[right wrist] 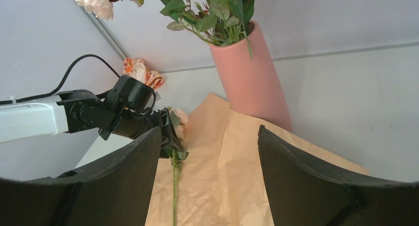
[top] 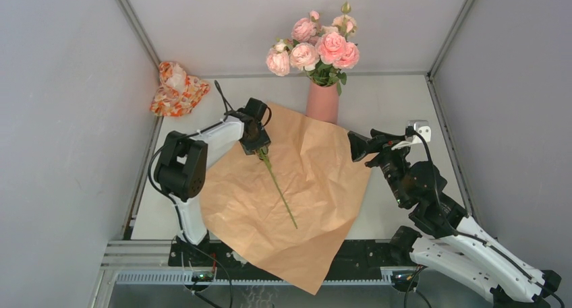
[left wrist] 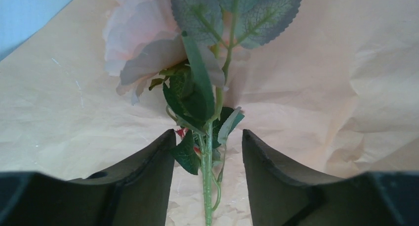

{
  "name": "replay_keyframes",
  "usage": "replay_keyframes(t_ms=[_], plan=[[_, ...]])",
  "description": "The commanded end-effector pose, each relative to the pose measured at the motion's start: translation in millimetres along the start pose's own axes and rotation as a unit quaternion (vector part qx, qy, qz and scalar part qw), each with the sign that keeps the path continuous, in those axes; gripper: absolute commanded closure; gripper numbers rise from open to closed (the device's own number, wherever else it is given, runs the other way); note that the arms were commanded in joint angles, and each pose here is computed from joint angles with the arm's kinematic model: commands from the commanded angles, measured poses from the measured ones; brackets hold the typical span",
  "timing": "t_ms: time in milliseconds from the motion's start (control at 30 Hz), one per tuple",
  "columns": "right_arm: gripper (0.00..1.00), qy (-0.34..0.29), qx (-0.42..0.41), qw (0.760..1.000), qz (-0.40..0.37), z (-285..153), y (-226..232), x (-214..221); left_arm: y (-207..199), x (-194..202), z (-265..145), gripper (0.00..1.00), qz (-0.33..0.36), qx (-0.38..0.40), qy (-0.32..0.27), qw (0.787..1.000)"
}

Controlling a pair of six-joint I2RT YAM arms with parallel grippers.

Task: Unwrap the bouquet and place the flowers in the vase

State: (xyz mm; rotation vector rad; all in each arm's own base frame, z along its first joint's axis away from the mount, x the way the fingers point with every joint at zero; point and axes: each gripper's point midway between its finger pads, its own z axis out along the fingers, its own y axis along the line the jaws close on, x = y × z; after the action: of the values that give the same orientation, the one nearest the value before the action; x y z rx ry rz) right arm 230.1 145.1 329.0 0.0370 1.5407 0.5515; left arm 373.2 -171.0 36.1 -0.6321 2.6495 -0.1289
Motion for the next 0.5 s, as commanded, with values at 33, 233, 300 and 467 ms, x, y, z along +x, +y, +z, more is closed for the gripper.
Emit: replay_keyframes(t_ms=[33, 233, 300, 467], plan=[[0.20, -0.008, 0.004, 1.000, 0.012, -1.2, -1.4, -6.0, -12.2, -14.8, -3.7, 0.47, 0.007, 0.015, -0.012, 1.000], [0.20, -0.007, 0.011, 1.000, 0.011, -2.4, -6.0, -5.6, -12.2, -12.4, -0.3, 0.62, 0.009, 0.016, -0.008, 1.000], [0.20, -0.005, 0.012, 1.000, 0.010, -2.2, -6.8, -4.7, -11.4, -10.5, 1.8, 0.67, 0.010, 0.015, -0.005, 1.000], [0.20, -0.002, 0.014, 1.000, 0.011, -2.3, -7.9, -2.8, -9.6, -6.7, 5.6, 0.75, 0.009, 0.012, 0.001, 1.000]])
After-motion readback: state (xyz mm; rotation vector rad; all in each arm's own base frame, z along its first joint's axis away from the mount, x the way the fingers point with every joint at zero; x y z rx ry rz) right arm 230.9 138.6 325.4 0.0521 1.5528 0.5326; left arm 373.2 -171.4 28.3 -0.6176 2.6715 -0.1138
